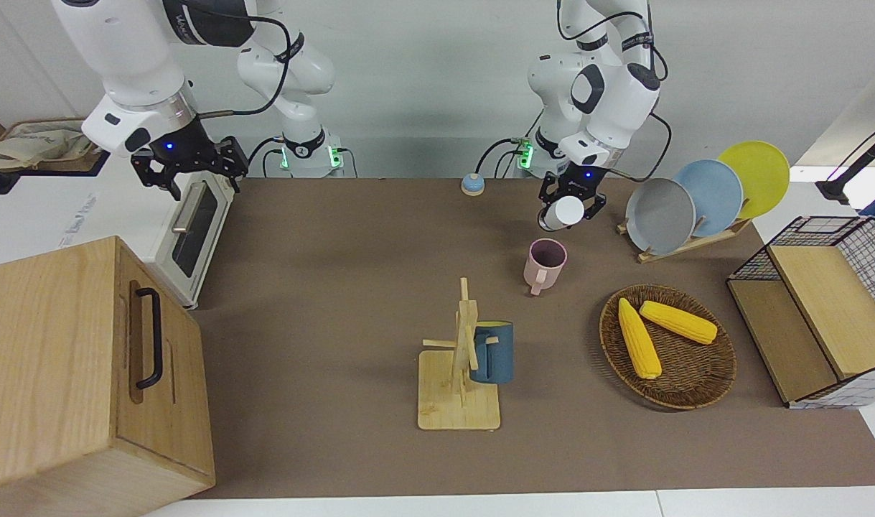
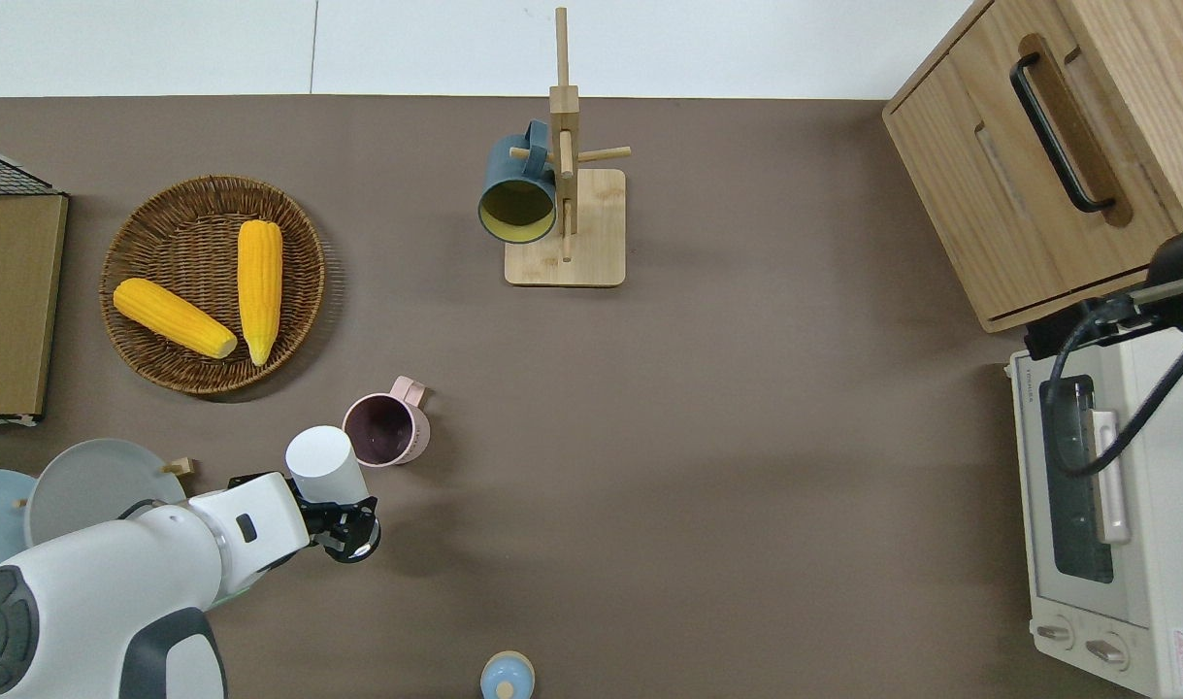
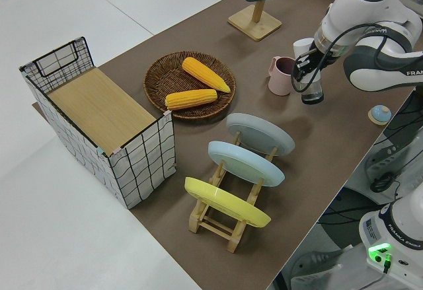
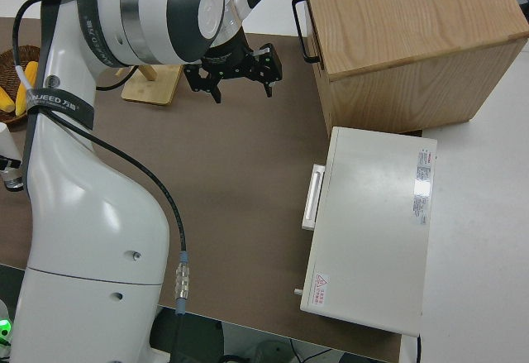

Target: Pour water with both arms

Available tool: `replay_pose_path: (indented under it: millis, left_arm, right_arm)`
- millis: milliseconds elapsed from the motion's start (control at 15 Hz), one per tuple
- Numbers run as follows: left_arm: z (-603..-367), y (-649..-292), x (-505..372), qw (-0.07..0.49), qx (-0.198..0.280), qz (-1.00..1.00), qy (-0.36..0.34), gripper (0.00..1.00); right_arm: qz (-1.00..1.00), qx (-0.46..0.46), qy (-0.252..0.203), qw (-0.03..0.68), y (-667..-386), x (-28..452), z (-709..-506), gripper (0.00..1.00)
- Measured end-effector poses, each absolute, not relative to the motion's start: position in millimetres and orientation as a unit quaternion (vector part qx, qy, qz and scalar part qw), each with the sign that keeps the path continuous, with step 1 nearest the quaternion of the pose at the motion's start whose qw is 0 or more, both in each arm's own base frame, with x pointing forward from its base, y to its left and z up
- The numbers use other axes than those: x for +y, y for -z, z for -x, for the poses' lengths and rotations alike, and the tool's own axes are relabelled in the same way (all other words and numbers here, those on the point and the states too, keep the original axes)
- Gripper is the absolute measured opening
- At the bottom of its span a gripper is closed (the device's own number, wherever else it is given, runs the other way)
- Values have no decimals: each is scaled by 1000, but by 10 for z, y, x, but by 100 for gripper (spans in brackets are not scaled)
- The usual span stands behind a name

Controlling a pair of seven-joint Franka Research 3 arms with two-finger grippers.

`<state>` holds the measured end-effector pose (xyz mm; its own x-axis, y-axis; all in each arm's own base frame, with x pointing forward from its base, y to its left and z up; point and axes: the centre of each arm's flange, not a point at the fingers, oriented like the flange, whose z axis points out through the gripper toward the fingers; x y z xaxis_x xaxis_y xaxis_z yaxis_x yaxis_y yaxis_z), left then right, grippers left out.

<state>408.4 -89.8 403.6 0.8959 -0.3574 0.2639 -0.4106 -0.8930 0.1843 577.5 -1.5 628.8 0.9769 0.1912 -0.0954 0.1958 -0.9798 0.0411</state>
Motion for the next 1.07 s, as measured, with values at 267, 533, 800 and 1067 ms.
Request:
replay_pose_path:
  millis: [267,533,800,1067]
  left_arm:
    - [-4192,-4032,-938,110,-211,-968,-75,63]
    - [-4296,-4023,-931,106,-211,-970,-60,63]
    - [-4287,-3953,-915,104,-214,-971,-33,63]
    - [-4435,-4029,-839,85,-207,-974,40,63]
  right_arm:
    - [-994,101,43,26,-6316,29,-5762,99]
    - [-994,102,43,26,-6317,42,-5761,99]
    - [-994,102,43,26,-6321,44,-5759,99]
    - [-994,102,42,26,-6330,46,-5754,99]
